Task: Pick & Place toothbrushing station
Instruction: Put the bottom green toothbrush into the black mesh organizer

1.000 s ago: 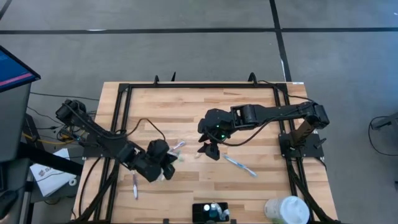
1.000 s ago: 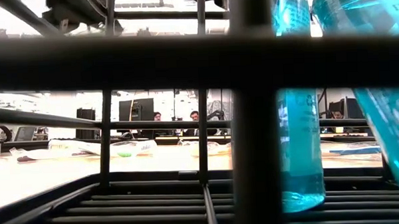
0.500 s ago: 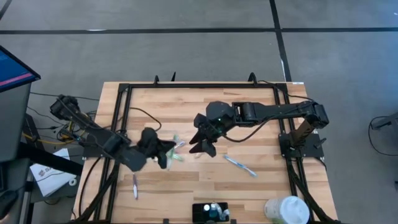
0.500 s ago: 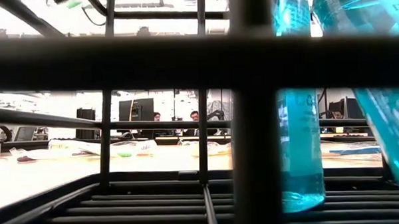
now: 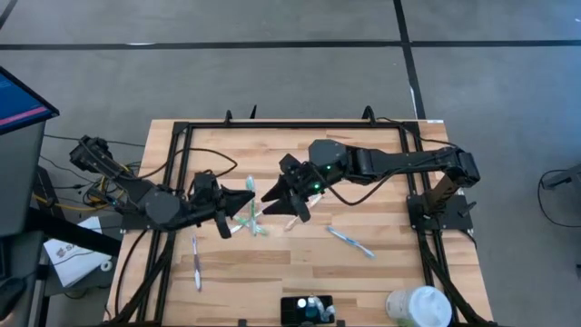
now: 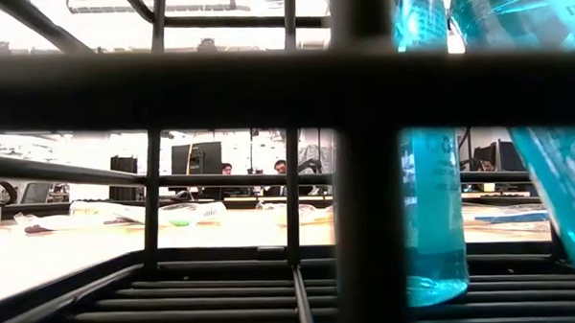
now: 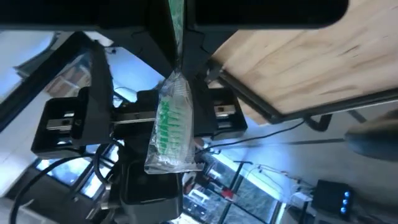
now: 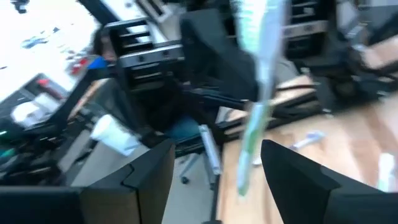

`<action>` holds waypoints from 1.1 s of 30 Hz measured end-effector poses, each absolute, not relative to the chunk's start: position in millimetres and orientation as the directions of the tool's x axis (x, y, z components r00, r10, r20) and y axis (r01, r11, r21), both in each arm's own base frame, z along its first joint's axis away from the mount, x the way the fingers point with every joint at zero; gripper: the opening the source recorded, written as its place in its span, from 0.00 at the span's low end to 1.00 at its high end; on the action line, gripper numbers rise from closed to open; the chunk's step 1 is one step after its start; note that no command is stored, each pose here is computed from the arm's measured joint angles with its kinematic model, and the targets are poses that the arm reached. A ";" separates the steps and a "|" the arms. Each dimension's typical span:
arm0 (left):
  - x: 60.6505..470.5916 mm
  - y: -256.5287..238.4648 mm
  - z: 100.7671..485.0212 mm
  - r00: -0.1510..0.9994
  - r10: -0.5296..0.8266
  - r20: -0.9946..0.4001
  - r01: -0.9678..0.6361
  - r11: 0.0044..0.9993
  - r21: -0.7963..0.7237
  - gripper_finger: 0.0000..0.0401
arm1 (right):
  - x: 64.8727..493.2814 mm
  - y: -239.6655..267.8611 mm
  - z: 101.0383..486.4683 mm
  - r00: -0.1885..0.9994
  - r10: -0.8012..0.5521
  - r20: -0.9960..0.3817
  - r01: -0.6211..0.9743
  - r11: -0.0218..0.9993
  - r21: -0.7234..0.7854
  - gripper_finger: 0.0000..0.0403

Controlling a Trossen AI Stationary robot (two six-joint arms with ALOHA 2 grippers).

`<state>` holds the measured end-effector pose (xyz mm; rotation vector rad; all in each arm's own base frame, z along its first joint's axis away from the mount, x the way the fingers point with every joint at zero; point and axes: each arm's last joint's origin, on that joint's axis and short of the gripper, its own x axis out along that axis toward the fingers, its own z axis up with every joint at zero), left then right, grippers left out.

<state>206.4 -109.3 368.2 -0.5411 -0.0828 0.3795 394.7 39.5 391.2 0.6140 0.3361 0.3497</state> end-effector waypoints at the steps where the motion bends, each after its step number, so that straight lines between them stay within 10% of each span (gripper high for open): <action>1: 206.7 -109.5 369.4 0.929 0.371 -0.014 -0.323 0.791 -0.519 0.01 | 394.8 40.1 392.8 0.883 0.433 -0.184 -0.243 0.755 0.610 0.57; 33: 223.0 -110.3 388.9 0.948 0.246 0.202 -0.112 0.851 -0.514 0.00 | 396.1 39.6 410.2 0.872 0.489 -0.010 -0.397 0.721 0.568 0.57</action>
